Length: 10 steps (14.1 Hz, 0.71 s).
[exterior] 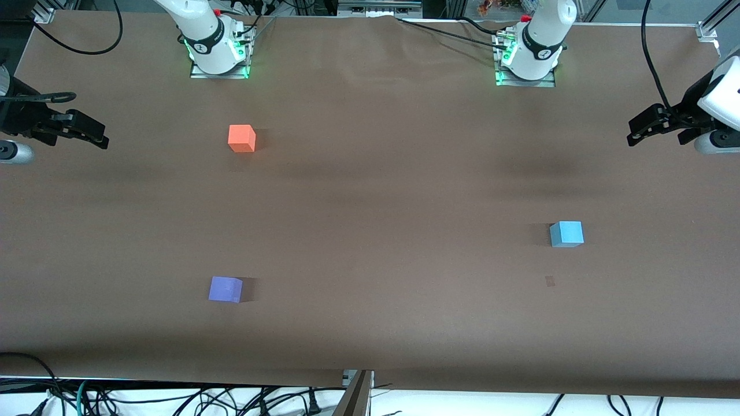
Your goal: Place blue block between orange and purple blocks
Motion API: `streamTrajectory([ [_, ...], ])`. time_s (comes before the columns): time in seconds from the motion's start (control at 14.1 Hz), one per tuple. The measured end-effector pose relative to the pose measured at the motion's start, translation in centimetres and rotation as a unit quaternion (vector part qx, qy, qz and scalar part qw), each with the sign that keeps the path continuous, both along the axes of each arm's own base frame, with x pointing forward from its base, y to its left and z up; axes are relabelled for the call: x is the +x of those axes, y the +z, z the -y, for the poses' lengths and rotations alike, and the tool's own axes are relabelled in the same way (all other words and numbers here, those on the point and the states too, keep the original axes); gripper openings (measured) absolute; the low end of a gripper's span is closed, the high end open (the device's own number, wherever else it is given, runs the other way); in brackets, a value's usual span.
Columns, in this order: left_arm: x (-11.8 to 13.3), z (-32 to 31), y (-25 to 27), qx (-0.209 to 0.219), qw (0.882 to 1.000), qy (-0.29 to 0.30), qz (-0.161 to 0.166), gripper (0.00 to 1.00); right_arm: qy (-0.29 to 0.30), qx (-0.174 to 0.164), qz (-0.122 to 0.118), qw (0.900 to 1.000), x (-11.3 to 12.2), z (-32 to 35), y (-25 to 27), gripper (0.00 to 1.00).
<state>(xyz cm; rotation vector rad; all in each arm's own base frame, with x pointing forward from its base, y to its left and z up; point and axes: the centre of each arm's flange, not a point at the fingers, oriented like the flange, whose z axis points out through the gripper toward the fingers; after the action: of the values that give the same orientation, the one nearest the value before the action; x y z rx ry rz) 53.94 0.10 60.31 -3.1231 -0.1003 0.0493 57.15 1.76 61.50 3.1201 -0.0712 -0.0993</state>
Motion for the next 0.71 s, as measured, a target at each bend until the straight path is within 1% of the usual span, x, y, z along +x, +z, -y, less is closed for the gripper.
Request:
streamTrajectory([
  [0.71,0.27,-0.03,-0.67,0.0,1.0,0.0,-0.008,1.0,-0.001,0.0,0.0,1.0,0.01,0.15,0.0,1.0],
])
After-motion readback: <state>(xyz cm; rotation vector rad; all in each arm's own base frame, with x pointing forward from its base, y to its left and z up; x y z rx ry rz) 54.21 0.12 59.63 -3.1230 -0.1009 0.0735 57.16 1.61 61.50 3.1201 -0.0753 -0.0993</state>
